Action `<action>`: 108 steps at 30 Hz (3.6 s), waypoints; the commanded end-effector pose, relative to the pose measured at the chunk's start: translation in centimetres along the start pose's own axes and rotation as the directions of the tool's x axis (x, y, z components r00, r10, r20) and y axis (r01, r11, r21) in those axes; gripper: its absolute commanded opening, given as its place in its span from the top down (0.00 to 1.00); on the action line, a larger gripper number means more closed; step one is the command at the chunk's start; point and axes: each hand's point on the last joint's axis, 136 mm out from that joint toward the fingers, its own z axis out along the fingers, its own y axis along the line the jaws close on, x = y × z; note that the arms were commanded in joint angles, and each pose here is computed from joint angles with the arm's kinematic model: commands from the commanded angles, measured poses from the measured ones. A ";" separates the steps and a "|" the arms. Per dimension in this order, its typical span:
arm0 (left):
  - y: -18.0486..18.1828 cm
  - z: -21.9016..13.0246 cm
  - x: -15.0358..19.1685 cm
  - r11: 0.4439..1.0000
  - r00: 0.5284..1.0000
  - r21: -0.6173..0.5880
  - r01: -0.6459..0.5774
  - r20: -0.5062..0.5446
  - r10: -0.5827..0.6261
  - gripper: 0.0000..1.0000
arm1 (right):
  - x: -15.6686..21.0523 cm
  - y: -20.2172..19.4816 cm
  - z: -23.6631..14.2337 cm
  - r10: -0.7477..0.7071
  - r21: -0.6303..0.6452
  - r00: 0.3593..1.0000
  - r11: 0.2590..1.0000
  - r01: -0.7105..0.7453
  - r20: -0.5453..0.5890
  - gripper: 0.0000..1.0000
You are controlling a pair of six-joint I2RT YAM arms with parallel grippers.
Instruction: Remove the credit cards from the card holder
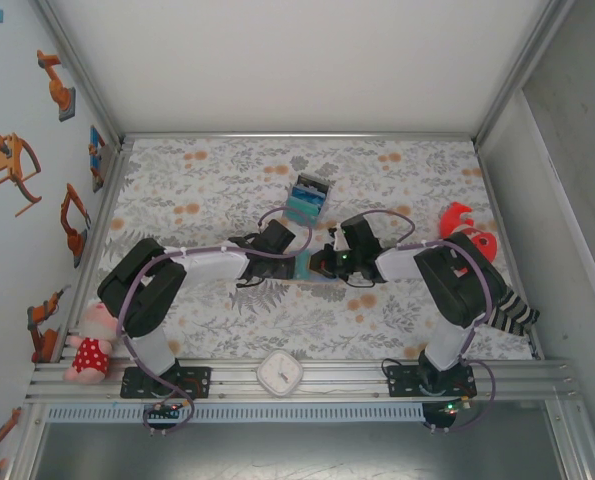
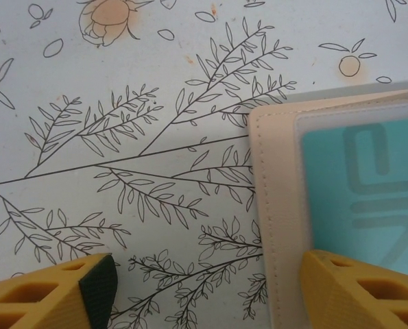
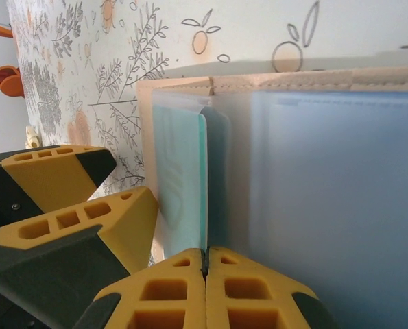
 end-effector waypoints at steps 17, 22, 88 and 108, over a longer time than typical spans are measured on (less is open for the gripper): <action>2.7 2.8 4.0 0.993 0.986 -0.110 -0.036 -0.168 0.017 0.44 | 0.1 -2.2 -1.5 0.008 0.104 1.000 0.995 -0.010 0.020 0.95; 2.5 2.5 3.8 0.994 0.987 -0.101 -0.031 -0.161 0.015 0.44 | 0.0 -1.8 -1.9 -0.007 0.112 1.000 0.994 0.004 0.022 0.96; 2.6 3.5 3.2 0.950 0.944 -0.161 -0.268 -0.239 0.226 0.19 | -0.9 -3.3 -4.2 -0.017 0.171 0.999 0.985 0.010 0.040 1.00; 2.3 3.0 3.2 0.956 0.949 -0.152 -0.252 -0.231 0.213 0.19 | -1.4 -1.0 -3.9 -0.014 0.037 0.998 0.999 0.011 0.068 0.92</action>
